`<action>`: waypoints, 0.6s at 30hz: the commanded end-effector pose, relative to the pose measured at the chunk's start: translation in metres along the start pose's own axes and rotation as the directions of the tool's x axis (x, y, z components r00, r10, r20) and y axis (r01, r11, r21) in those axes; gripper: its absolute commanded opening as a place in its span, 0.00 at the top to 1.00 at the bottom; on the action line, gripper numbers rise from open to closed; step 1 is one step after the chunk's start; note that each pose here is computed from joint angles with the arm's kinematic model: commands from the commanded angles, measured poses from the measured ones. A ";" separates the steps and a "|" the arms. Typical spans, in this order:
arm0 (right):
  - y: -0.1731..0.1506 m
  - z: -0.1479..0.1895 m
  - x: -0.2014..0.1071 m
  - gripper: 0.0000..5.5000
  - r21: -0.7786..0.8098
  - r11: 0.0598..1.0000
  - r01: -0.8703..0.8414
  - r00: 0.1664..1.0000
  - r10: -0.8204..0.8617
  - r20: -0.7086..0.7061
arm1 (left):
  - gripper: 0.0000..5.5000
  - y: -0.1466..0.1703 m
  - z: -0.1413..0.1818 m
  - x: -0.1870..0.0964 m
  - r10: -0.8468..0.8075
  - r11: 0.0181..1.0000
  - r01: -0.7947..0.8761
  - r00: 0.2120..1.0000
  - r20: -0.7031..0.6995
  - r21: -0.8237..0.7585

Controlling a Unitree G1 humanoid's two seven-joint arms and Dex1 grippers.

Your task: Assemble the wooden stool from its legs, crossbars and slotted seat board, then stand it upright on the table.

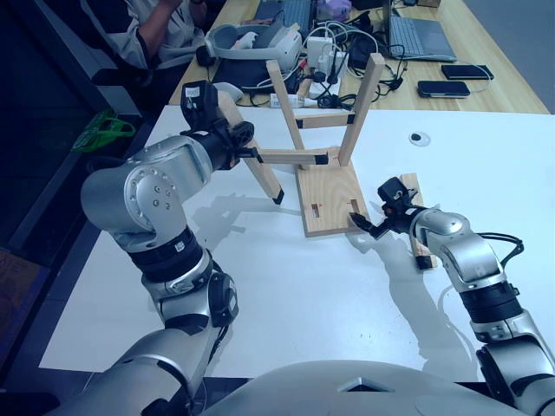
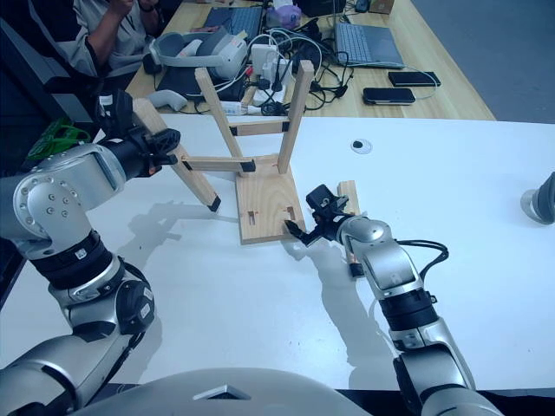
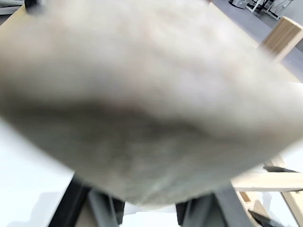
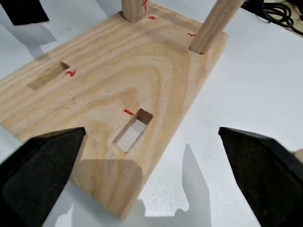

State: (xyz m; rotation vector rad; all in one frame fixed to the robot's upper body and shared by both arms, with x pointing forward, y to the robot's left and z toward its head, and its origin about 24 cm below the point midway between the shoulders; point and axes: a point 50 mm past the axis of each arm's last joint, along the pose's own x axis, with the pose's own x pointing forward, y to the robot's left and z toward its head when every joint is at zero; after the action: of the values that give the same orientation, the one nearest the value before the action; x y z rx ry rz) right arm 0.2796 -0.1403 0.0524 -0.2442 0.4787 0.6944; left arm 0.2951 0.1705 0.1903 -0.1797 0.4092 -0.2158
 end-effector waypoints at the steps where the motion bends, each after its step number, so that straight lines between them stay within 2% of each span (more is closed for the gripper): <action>1: 0.003 -0.003 0.000 0.02 0.086 0.996 -0.032 0.999 0.034 -0.021 | 0.81 0.002 0.009 0.000 0.020 0.999 -0.021 0.999 0.035 0.024; 3: 0.004 -0.006 -0.001 0.02 0.161 0.986 -0.044 0.998 0.049 -0.025 | 0.81 0.001 0.009 0.002 0.020 0.999 -0.021 0.999 0.043 0.032; 5: 0.005 0.000 0.000 0.02 0.417 0.905 -0.079 0.997 0.070 0.036 | 0.81 -0.001 0.014 0.003 0.011 0.999 -0.013 0.998 0.063 0.039; 7: 0.010 0.007 0.001 0.02 0.555 0.819 -0.145 0.989 0.121 0.080 | 0.81 -0.001 0.016 0.003 0.010 0.999 -0.013 0.997 0.075 0.041; 14: 0.029 0.021 0.001 0.02 0.659 0.686 -0.309 0.947 0.288 0.144 | 0.81 -0.001 0.021 0.005 0.010 0.999 -0.014 0.996 0.089 0.050; 18: 0.033 0.025 -0.002 0.02 0.658 0.674 -0.336 0.937 0.308 0.164 | 0.81 0.002 0.018 0.004 0.026 0.999 -0.029 0.995 0.093 0.030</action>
State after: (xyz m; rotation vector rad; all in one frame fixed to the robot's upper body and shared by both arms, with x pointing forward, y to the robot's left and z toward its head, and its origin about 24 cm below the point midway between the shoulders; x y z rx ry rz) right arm 0.2641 -0.1067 0.0672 0.5753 0.7344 0.8214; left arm 0.3070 0.1710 0.2008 -0.1479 0.3394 -0.2088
